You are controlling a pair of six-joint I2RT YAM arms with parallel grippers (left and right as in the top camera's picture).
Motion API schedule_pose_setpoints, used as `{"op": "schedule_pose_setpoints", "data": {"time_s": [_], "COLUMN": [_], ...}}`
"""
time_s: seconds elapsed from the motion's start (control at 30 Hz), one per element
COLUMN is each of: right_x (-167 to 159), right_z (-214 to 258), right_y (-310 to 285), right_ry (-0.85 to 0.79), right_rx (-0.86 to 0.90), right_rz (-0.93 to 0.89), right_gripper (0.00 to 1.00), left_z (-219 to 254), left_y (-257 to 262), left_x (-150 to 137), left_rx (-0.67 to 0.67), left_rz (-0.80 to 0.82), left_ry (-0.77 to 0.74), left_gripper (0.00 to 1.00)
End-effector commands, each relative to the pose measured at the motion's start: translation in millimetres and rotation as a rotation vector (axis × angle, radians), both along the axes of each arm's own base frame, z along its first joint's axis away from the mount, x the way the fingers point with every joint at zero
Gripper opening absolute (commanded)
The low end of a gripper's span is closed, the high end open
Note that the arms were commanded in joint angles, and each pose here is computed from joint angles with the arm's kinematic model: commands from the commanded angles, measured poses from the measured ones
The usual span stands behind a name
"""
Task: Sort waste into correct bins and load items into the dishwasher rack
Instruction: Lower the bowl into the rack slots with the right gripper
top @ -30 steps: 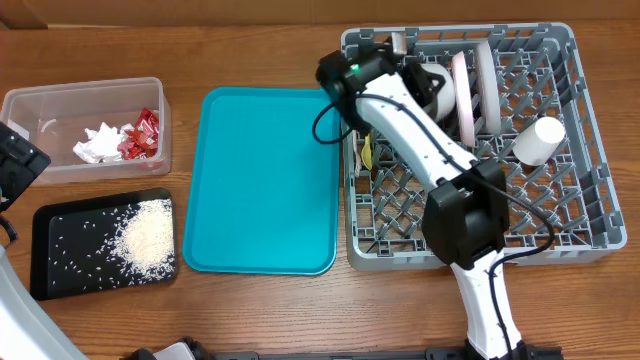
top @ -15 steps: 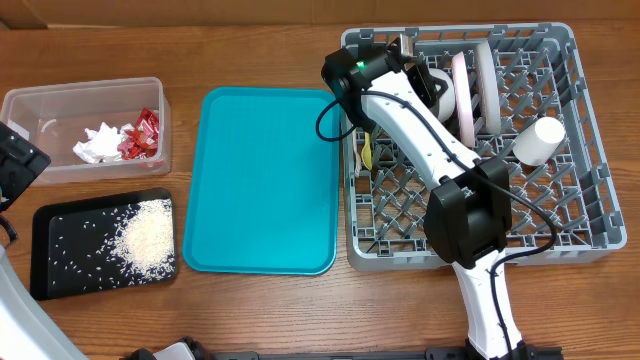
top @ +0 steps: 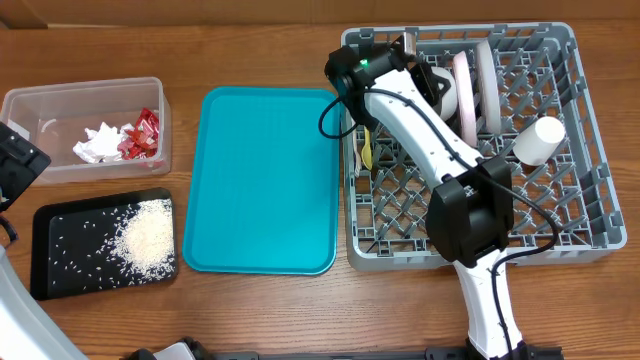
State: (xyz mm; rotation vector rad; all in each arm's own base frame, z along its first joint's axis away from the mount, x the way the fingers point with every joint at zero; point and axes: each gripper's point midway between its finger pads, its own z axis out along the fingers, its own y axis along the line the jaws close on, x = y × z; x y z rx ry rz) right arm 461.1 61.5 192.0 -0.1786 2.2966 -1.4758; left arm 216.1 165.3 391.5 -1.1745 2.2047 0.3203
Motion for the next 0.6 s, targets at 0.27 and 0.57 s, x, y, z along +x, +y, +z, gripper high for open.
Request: {"op": "schedule_pose_setpoints", "data": {"time_s": [0.27, 0.57], "right_x": [-0.4, -2.5], "right_z": [-16.2, -33.6], "right_y": [9.3, 31.8], "right_ry": [0.057, 0.101], "right_rx": [-0.014, -0.053], "right_rz": [0.024, 0.075], "right_gripper": [0.04, 0.08], "left_z": [4.1, 4.1], "left_y": [1.5, 1.5], "left_x": [-0.6, -0.6], "left_rx": [0.006, 0.006], "left_rz": [0.012, 0.012], "left_ry": [-0.015, -0.015], "left_gripper": [1.00, 1.00]}}
